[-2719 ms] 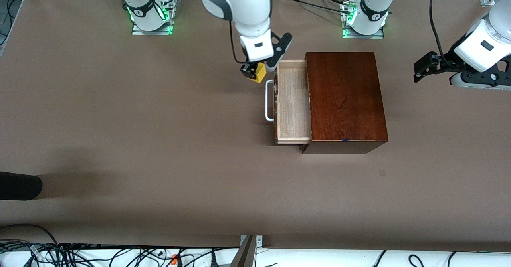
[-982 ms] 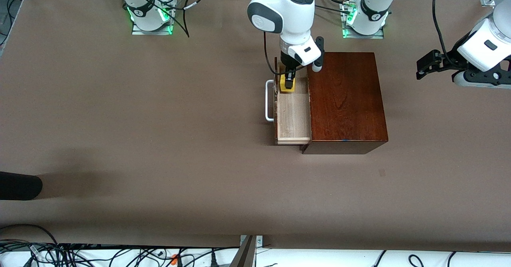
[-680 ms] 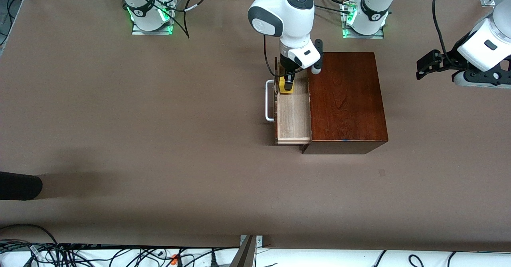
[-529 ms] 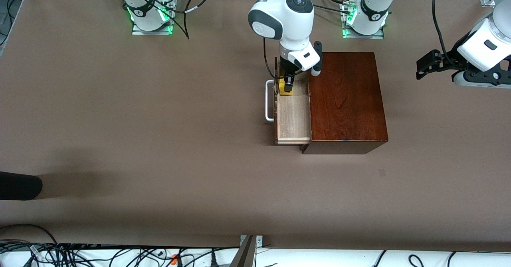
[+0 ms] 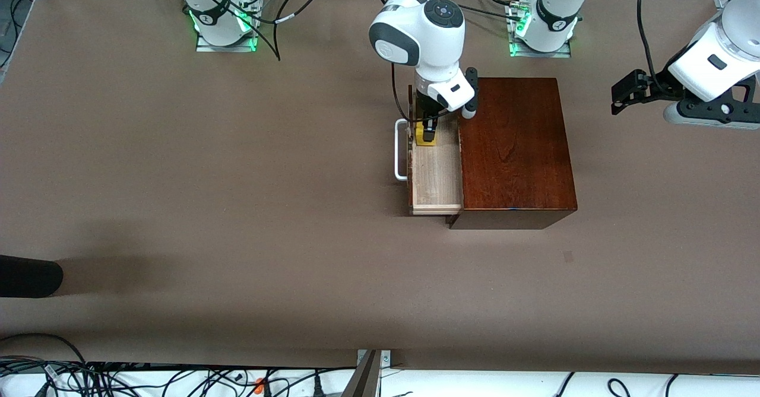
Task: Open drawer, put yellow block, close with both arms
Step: 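Lower the cube into the drawer and open the right gripper, then raise the right gripper away while the left gripper reaches the drawer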
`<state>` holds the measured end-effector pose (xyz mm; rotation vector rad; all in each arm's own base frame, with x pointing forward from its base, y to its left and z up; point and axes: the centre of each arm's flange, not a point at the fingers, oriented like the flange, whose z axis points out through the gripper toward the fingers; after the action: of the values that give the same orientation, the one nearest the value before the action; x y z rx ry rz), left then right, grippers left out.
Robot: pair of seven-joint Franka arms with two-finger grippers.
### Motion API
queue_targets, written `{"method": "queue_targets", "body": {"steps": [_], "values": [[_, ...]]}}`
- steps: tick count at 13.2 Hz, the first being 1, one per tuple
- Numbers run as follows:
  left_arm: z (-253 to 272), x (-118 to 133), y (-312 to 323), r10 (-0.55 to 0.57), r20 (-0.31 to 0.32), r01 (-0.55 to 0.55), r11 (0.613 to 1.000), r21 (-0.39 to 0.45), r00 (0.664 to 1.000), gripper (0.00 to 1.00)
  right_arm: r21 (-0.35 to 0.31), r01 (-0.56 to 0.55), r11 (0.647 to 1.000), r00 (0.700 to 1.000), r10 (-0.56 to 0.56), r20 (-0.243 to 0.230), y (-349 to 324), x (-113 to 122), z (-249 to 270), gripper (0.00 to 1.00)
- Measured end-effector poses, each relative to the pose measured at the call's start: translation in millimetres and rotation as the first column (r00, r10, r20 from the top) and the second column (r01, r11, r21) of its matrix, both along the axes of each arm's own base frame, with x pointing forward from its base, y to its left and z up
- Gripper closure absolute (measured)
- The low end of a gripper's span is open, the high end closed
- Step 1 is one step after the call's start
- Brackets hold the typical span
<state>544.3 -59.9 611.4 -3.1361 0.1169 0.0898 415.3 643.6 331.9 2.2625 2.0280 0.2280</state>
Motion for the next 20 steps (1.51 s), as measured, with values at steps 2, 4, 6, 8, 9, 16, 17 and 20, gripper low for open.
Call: {"method": "queue_targets", "body": {"steps": [2, 4, 6, 8, 9, 16, 17, 20], "values": [[-0.6, -1.0, 0.3, 0.000, -0.009, 0.000, 1.000, 0.001, 1.000, 0.00, -0.003, 0.005, 1.000, 1.000, -0.005, 0.003, -1.8, 2.8, -0.1, 0.28], [-0.7, -1.2, 0.5, 0.001, -0.011, -0.001, 1.000, 0.001, 1.000, 0.00, 0.003, 0.010, 1.000, 1.000, -0.010, 0.010, -2.3, 6.7, 4.9, 0.08], [-0.8, -1.2, 0.5, 0.001, -0.011, -0.001, 1.000, 0.001, 1.000, 0.00, 0.011, 0.019, 1.000, 1.000, -0.019, 0.017, 0.2, 9.2, 24.2, 0.00], [-1.3, -2.0, -1.1, -0.002, -0.017, 0.002, 1.000, 0.002, 1.000, 0.00, 0.003, 0.031, 1.000, 0.999, -0.031, 0.012, 0.6, 9.1, 46.0, 0.00], [-2.1, -3.2, -3.4, -0.007, -0.026, 0.007, 1.000, 0.002, 1.000, 0.00, 0.007, 0.045, 0.999, 0.999, -0.045, 0.004, -0.9, 9.7, 60.4, 0.00], [-26.6, -9.4, -34.9, -0.196, -0.143, 0.182, 0.977, -0.108, 0.970, 0.00, 0.117, 0.360, 0.926, 0.933, -0.353, -0.075, -156.9, 139.6, 191.9, 0.00], [-34.8, -10.4, -47.6, -0.273, -0.165, 0.253, 0.958, -0.136, 0.948, 0.00, 0.135, 0.403, 0.905, 0.915, -0.395, -0.082, -186.8, 157.2, 208.3, 0.00], [-63.9, -15.9, -117.3, -0.546, -0.166, 0.495, 0.826, -0.268, 0.821, 0.00, 0.186, 0.527, 0.829, 0.850, -0.514, -0.117, -274.4, 198.8, 248.0, 0.00]]}}
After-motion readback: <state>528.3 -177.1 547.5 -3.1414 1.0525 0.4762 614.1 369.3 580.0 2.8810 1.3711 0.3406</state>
